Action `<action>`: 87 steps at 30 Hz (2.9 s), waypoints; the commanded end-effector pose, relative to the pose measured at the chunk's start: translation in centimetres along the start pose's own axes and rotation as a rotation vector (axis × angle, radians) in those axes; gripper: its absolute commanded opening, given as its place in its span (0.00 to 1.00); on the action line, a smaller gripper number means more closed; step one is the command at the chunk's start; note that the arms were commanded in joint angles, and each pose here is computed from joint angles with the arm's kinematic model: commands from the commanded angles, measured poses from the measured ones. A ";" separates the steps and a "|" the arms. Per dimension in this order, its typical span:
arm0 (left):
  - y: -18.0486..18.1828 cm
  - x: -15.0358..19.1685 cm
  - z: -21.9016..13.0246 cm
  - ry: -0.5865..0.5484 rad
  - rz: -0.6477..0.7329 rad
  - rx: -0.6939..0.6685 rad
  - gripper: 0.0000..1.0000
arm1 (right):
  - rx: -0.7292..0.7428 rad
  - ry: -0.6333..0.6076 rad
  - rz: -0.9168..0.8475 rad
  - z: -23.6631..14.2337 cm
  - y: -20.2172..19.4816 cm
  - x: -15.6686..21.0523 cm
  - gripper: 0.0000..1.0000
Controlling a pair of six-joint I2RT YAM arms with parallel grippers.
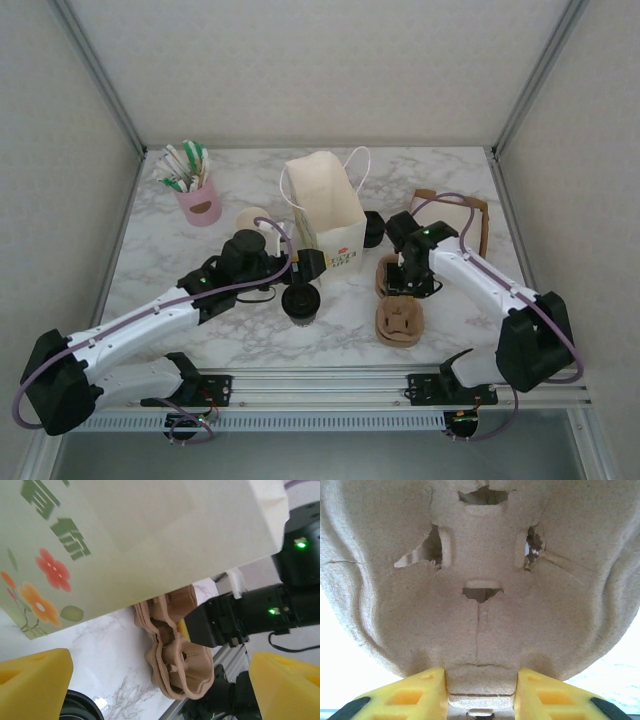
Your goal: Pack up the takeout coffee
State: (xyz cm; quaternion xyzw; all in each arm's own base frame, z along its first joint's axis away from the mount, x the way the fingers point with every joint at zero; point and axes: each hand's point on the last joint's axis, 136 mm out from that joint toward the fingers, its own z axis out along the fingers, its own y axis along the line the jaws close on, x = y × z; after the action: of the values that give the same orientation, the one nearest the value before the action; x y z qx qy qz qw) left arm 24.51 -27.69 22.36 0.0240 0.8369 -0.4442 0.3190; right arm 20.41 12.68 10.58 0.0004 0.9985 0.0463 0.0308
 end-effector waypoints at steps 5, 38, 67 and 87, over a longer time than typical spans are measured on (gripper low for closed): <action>-2.7 -6.2 -3.1 -0.165 0.118 -0.092 0.91 | -0.083 -0.158 0.000 -5.6 0.7 -0.7 0.35; 6.0 -33.5 0.3 -0.306 0.226 -0.317 0.44 | -0.385 -0.525 -0.186 -21.5 5.1 -2.5 0.35; 8.3 -21.5 16.5 0.190 0.254 0.025 0.31 | -0.431 -0.676 -0.161 -26.9 5.0 -3.8 0.36; 1.8 -14.9 18.8 0.276 0.270 0.164 0.31 | -0.562 -0.690 -0.205 -29.2 6.6 -2.6 0.36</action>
State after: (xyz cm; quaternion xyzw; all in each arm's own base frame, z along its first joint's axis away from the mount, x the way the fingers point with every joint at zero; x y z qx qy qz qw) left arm 47.84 -36.03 17.66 0.2020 0.8497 -0.4290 0.2305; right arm 21.78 16.19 37.86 -0.0846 0.8944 0.2760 0.3417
